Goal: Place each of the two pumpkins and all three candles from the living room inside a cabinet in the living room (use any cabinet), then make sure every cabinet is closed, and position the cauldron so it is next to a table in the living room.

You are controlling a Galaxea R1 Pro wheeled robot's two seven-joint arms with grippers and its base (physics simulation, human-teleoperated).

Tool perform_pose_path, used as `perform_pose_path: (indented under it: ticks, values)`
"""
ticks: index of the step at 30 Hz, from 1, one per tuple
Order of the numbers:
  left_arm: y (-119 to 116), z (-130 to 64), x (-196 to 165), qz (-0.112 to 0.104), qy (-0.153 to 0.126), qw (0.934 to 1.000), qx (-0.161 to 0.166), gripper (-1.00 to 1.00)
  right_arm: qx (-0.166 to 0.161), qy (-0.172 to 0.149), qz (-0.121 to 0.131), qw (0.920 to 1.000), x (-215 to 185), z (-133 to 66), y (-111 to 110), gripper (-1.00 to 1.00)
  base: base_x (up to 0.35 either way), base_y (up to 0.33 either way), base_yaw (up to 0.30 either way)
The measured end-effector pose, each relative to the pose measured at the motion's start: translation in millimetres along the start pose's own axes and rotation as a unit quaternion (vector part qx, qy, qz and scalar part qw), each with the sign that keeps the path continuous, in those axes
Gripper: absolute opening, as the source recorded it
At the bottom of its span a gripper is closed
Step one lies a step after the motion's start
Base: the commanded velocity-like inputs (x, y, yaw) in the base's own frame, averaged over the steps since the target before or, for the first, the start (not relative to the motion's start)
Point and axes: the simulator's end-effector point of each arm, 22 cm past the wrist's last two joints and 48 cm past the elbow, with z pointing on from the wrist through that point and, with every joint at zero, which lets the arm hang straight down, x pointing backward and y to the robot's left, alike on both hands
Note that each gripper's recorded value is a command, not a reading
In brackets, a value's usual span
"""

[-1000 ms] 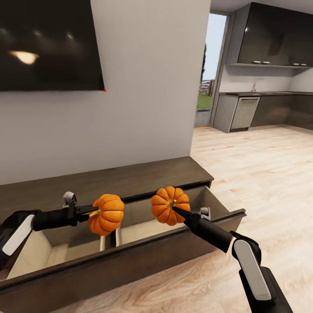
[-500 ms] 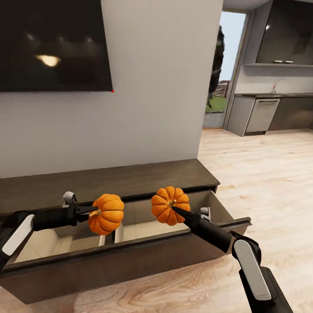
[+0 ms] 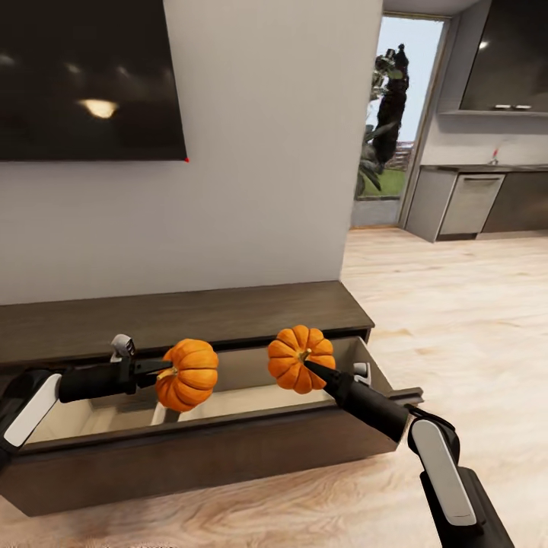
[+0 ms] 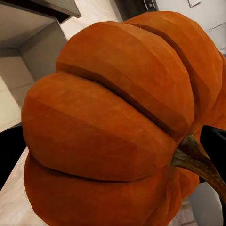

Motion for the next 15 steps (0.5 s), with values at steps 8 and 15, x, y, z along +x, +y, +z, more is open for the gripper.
perform_pose_path:
  ticks: [8, 15]
  values:
    - [-2.8, -0.8, -1.2, 0.001, -0.002, 1.0, 0.002, -1.0, -0.003, -0.002, 0.0, 1.0, -1.4, -0.8, 2.8, -1.0, 0.003, -0.288, 0.165]
    - [-3.4, -1.7, -2.3, 0.001, -0.004, 1.0, 0.002, -1.0, -0.003, -0.002, -0.001, 1.0, -1.7, -1.1, 3.2, -1.0, 0.128, -0.192, 0.077]
